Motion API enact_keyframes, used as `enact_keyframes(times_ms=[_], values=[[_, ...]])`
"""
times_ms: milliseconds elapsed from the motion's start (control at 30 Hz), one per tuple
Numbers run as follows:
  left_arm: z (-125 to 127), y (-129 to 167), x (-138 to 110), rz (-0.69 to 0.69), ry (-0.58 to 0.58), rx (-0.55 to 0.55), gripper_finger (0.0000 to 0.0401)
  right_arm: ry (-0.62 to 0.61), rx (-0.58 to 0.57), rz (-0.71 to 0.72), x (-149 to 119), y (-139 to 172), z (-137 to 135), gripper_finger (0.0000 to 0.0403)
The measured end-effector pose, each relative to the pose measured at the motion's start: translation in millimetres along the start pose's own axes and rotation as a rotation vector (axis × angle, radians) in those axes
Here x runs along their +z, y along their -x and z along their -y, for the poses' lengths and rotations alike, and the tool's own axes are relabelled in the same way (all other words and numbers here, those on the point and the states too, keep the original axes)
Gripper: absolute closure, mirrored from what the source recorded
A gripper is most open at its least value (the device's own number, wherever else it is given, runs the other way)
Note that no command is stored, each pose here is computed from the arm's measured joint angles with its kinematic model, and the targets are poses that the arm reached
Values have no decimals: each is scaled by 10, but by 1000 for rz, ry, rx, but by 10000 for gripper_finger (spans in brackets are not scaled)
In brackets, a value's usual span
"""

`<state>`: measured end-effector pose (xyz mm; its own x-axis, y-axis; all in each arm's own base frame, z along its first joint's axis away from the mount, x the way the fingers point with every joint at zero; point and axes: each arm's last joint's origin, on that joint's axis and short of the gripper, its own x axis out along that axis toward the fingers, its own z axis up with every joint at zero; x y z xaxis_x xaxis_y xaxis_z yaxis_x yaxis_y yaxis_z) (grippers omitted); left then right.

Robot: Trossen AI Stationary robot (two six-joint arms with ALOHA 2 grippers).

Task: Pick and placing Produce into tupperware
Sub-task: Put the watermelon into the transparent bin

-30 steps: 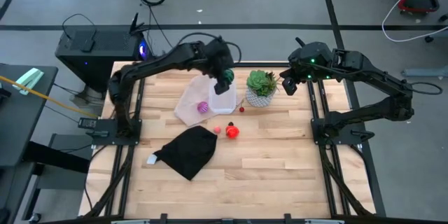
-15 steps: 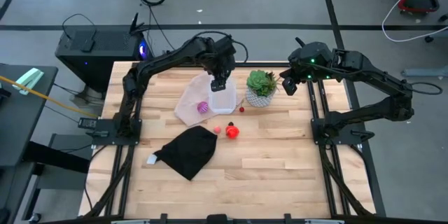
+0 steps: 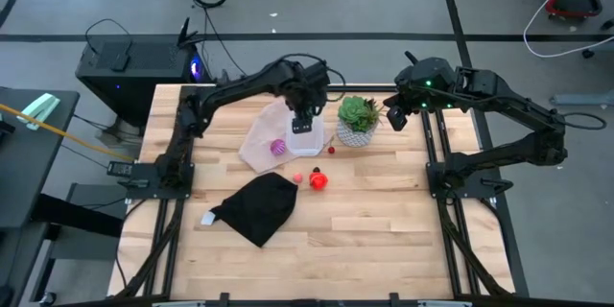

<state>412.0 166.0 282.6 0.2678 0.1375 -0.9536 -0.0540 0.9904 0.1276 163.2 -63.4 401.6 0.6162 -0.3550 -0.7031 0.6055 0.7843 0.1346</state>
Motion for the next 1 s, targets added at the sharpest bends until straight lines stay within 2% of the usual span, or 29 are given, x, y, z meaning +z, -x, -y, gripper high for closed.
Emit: enact_keyframes(times_ms=[300,1000], values=[[30,-311,33,-69,-61,-3,103,-2,0,0,0,0,0,387],[-64,-698,24,-118,-39,-20,103,1,0,-1,-1,0,0,387]])
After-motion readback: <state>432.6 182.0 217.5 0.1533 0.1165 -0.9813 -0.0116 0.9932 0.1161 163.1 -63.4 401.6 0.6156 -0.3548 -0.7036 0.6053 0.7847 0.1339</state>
